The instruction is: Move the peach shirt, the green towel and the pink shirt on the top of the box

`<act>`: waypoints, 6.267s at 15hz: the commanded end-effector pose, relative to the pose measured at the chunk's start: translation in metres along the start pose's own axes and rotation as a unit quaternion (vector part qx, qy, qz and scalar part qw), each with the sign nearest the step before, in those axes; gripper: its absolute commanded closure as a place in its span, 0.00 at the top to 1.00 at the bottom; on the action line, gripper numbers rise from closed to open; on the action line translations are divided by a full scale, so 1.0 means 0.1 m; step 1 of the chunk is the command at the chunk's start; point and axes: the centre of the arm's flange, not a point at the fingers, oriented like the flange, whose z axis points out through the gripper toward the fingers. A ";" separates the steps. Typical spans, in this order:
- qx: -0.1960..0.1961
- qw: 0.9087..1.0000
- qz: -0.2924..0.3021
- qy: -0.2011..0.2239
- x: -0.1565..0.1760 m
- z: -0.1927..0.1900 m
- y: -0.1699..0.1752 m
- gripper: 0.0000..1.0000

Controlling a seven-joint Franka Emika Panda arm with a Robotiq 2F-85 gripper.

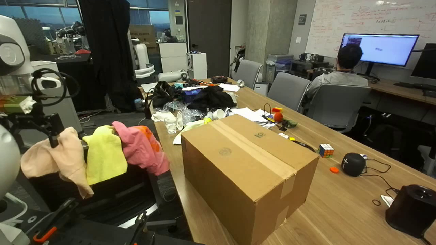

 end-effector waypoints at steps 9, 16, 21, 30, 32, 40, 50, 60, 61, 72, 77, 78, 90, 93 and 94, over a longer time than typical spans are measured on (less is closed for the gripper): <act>-0.024 0.999 -0.025 0.016 -0.01 0.30 -0.11 0.36; -0.031 0.999 -0.020 0.039 0.03 0.12 -0.10 0.04; -0.040 0.995 -0.005 0.087 0.20 -0.18 -0.05 0.03; -0.076 0.977 0.035 0.195 0.81 -0.94 0.21 0.03; -0.087 0.974 0.044 0.207 0.91 -1.02 0.29 0.03; -0.126 0.937 0.187 0.267 1.47 -1.75 1.27 0.03; -0.193 0.862 0.364 0.295 1.43 -2.25 2.68 0.03; -0.275 0.758 0.517 0.287 0.86 -2.44 3.99 0.03; -0.287 0.744 0.531 0.287 0.80 -2.44 4.11 0.03; -0.356 0.653 0.604 0.285 0.24 -2.37 4.76 0.15; -0.354 0.673 0.589 0.272 0.10 -2.31 4.82 0.55; -0.355 0.676 0.587 0.268 0.08 -2.30 4.83 0.62; -0.233 0.858 0.427 0.164 0.70 -1.27 2.71 1.00; -0.201 0.898 0.371 0.127 0.67 -1.07 2.23 1.00; -0.191 0.910 0.351 0.113 0.64 -1.01 2.10 1.00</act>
